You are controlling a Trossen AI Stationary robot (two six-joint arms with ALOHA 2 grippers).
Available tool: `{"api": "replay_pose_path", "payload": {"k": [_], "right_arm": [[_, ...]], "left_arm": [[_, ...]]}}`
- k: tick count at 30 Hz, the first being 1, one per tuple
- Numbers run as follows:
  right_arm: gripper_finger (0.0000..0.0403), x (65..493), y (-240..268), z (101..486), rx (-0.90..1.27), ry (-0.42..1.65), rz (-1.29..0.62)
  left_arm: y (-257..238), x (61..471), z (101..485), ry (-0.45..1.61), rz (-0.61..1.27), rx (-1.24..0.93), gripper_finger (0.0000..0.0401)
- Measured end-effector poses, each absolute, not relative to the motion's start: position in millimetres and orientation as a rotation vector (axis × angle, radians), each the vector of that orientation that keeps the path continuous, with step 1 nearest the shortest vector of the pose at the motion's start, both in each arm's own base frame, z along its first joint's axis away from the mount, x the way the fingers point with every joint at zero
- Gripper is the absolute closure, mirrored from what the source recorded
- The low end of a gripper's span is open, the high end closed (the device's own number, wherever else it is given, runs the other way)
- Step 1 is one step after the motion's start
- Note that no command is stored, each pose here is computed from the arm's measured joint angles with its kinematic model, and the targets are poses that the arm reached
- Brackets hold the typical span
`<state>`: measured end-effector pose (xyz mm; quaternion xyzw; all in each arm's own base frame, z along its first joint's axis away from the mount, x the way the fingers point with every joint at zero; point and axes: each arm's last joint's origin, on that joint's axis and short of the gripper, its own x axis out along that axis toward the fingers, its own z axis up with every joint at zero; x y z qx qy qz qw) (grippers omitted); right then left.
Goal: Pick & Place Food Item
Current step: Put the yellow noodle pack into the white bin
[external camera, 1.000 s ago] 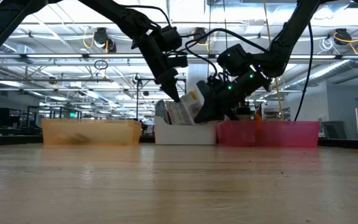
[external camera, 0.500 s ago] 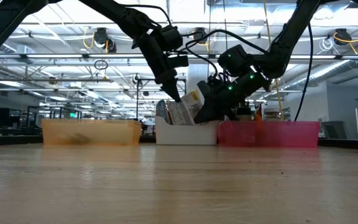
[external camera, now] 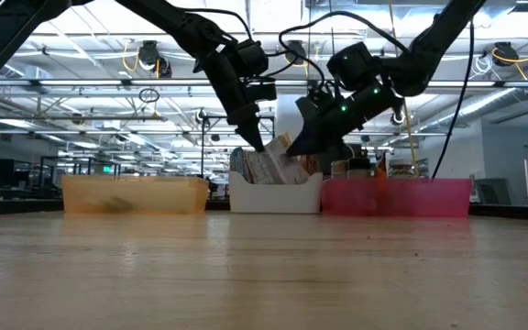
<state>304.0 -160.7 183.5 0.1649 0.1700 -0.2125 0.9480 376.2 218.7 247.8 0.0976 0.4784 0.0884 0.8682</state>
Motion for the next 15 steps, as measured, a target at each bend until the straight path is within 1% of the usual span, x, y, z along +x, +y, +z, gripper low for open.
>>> {"api": "replay_pose_path", "payload": {"k": [4, 8, 12, 15], "right_arm": [[0.0403, 298, -163, 186, 0.323, 0.377, -0.513], [0.0403, 296, -166, 180, 0.330, 0.409, -0.528], [0.0403, 298, -167, 170, 0.347, 0.441, -0.532], [0.0403, 301, -167, 160, 0.360, 0.466, -0.534]], "left_arm": [[221, 375, 248, 0.999, 0.190, 0.193, 0.0396], [219, 376, 248, 0.999, 0.188, 0.194, 0.0392], [215, 378, 248, 0.998, 0.181, 0.196, 0.0397], [213, 380, 248, 0.994, 0.176, 0.201, 0.0389]]}}
